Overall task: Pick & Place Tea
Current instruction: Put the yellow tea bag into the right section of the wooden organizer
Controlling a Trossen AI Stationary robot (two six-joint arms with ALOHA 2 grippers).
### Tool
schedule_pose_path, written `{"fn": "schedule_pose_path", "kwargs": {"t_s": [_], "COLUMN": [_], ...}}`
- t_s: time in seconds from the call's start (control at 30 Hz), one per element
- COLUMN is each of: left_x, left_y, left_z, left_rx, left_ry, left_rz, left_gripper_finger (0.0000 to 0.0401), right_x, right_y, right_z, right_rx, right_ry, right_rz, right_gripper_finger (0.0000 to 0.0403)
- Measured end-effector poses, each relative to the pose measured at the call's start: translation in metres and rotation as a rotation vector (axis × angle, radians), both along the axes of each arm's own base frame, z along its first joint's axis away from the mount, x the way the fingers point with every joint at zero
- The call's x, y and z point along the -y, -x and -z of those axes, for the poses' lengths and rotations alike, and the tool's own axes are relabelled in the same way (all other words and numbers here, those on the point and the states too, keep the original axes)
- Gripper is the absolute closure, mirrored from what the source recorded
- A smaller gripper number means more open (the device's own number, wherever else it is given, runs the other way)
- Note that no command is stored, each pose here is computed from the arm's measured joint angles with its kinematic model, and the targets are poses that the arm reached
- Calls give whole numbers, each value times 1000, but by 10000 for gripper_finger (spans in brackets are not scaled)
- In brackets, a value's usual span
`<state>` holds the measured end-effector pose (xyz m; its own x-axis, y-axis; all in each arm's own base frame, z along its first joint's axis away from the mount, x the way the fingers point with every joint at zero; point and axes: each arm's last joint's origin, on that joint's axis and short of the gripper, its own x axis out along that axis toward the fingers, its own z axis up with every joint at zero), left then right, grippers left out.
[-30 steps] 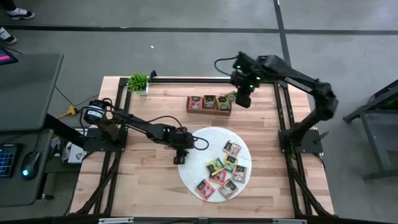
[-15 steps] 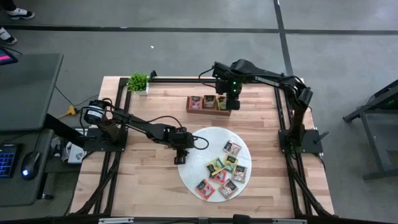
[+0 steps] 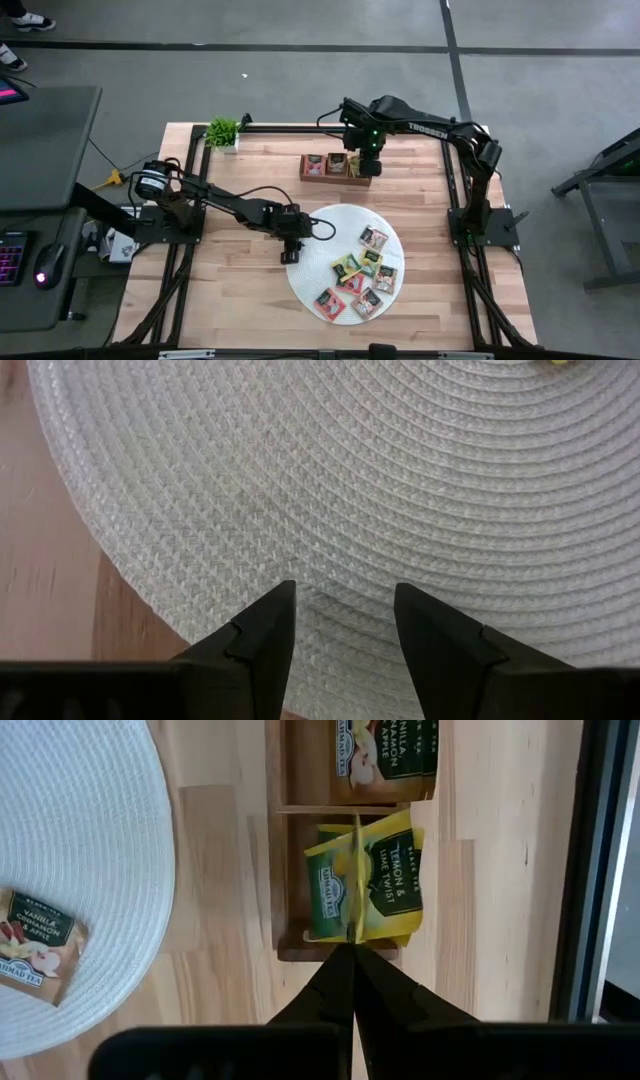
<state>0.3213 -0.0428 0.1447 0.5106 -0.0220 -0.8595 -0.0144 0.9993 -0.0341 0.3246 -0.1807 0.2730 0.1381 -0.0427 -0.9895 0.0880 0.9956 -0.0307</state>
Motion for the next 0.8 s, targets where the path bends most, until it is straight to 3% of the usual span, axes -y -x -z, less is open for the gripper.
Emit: {"fn": "schedule_pose_path", "kwargs": {"t_s": [0.8], "left_x": [0], "left_y": [0], "left_z": [0], "left_rx": [-4], "left_ry": [-5], "left_rz": [10], "left_gripper_finger": [233], "right_x": [8], "right_y": [-14], "right_z": [39], "right_rx": [-111], "right_ry": [-18], "right_rz": [-4], "right_gripper_finger": [403]}}
